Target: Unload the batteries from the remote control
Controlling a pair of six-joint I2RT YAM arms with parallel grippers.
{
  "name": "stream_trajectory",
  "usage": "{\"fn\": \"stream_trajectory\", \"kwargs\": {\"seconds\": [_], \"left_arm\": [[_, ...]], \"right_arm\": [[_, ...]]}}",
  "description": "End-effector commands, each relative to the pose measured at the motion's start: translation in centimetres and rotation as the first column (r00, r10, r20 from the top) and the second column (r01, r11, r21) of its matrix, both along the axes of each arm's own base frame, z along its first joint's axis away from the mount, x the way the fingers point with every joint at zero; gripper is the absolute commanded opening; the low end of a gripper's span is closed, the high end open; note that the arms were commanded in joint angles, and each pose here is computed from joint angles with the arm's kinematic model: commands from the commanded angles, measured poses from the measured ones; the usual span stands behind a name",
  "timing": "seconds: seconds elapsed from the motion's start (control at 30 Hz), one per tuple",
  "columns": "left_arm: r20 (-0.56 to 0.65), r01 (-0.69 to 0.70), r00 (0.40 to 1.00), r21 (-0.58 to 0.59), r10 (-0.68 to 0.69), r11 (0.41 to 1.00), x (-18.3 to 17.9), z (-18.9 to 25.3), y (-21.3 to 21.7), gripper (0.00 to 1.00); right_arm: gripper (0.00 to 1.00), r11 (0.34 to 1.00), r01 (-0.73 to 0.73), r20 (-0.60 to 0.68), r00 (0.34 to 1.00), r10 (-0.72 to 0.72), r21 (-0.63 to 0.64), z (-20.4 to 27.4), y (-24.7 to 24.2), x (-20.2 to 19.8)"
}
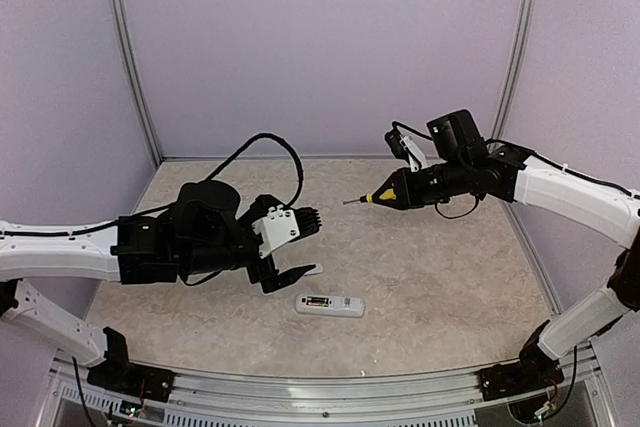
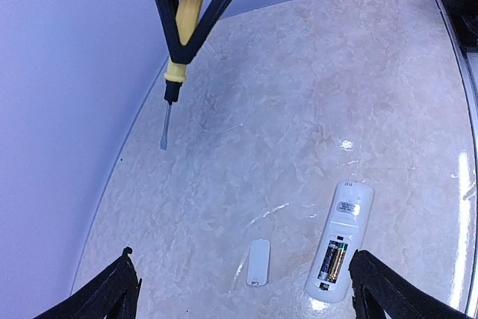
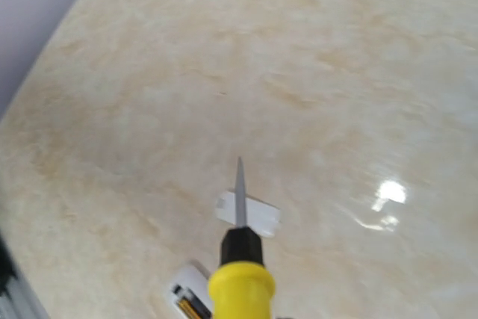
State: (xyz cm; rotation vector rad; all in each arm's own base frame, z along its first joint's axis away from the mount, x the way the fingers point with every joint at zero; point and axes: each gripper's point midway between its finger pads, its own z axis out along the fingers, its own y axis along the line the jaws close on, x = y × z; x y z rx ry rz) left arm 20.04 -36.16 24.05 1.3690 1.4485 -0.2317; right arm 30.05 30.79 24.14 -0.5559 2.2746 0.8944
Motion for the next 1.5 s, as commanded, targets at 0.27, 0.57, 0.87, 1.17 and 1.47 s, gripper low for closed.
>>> {"fn": "stream_trajectory", "kwargs": {"seconds": [0.27, 0.57, 0.87, 1.17, 1.47], "left_arm": [[-0.271, 0.088, 0.962, 0.202, -0.030, 0.976, 0.0, -10.6, 2.6, 0.93], [-0.347, 0.135, 0.937, 0.254, -0.040, 0.958, -0.1, -15.3, 0.5, 0.80], [-0.355, 0.114, 0.935, 0.345, 0.017, 0.932, 0.2, -18.1, -3.1, 0.78], [-0.330, 0.174, 0.943, 0.367, -0.047, 0.914, 1.3, -18.8, -2.4, 0.77], [-0.407, 0.319, 0.900, 0.365, -0.159, 0.874, 0.4, -18.6, -4.5, 0.75]], "right_arm": [[0.00, 0.991, -0.087, -0.176, 0.982, 0.068, -0.101, -3.2, -3.4, -6.0], [0.00, 0.989, -0.133, -0.247, 0.963, 0.112, -0.070, -5.5, -2.1, -8.0], [0.00, 0.985, -0.084, -0.193, 0.980, 0.054, -0.150, -5.7, -2.6, -6.0], [0.00, 0.980, -0.094, -0.207, 0.977, 0.057, -0.174, -6.6, -2.9, -6.3], [0.00, 0.975, -0.083, -0.190, 0.981, 0.044, -0.205, -6.8, -3.3, -5.9]]}}
